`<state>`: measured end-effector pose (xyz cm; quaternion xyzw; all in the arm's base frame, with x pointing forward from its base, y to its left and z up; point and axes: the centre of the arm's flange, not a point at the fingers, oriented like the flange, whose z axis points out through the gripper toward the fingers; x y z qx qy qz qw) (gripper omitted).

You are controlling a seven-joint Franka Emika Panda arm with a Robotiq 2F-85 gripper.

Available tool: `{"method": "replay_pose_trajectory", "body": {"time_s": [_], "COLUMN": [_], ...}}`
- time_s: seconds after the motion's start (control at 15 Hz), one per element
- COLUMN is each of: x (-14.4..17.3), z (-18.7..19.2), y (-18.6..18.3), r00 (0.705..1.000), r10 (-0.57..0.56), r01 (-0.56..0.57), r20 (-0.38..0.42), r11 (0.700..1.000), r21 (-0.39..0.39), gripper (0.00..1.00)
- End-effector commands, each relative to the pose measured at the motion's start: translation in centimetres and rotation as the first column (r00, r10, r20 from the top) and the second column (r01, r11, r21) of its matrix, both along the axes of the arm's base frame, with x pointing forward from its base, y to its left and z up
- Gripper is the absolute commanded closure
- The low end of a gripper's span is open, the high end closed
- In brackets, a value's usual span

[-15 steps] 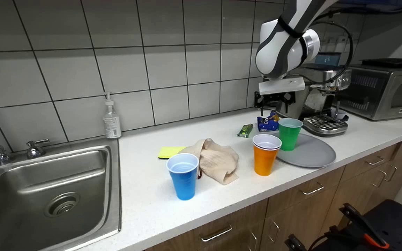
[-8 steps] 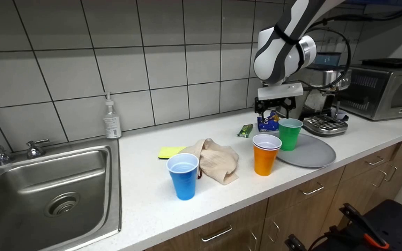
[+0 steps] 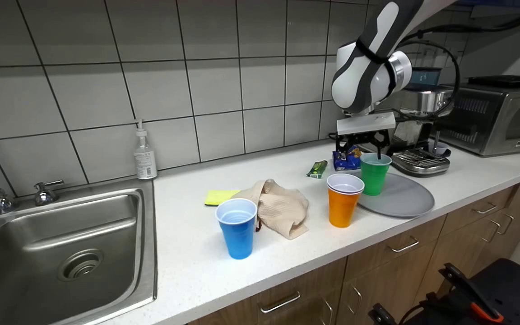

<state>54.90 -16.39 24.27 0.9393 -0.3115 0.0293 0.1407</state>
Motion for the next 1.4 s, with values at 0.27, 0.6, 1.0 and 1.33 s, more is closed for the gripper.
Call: {"method": "replay_pose_trajectory", "body": {"time_s": [0.27, 0.6, 1.0, 1.33], "x": [1.3, 1.8, 1.9, 1.7], "z": [-0.7, -1.2, -1.1, -0.6], "y": [-0.5, -0.6, -0.8, -0.9], "r00": [0.997, 0.996, 0.995, 0.995], "r10": [-0.071, -0.092, -0.1, -0.1], "r01": [0.071, 0.092, 0.1, 0.1], "r20": [-0.019, -0.013, -0.011, -0.004], "r11": [0.998, 0.996, 0.995, 0.995], "r21": [-0.001, 0.009, 0.009, 0.01], "gripper": [0.0, 0.26, 0.73, 1.0]}}
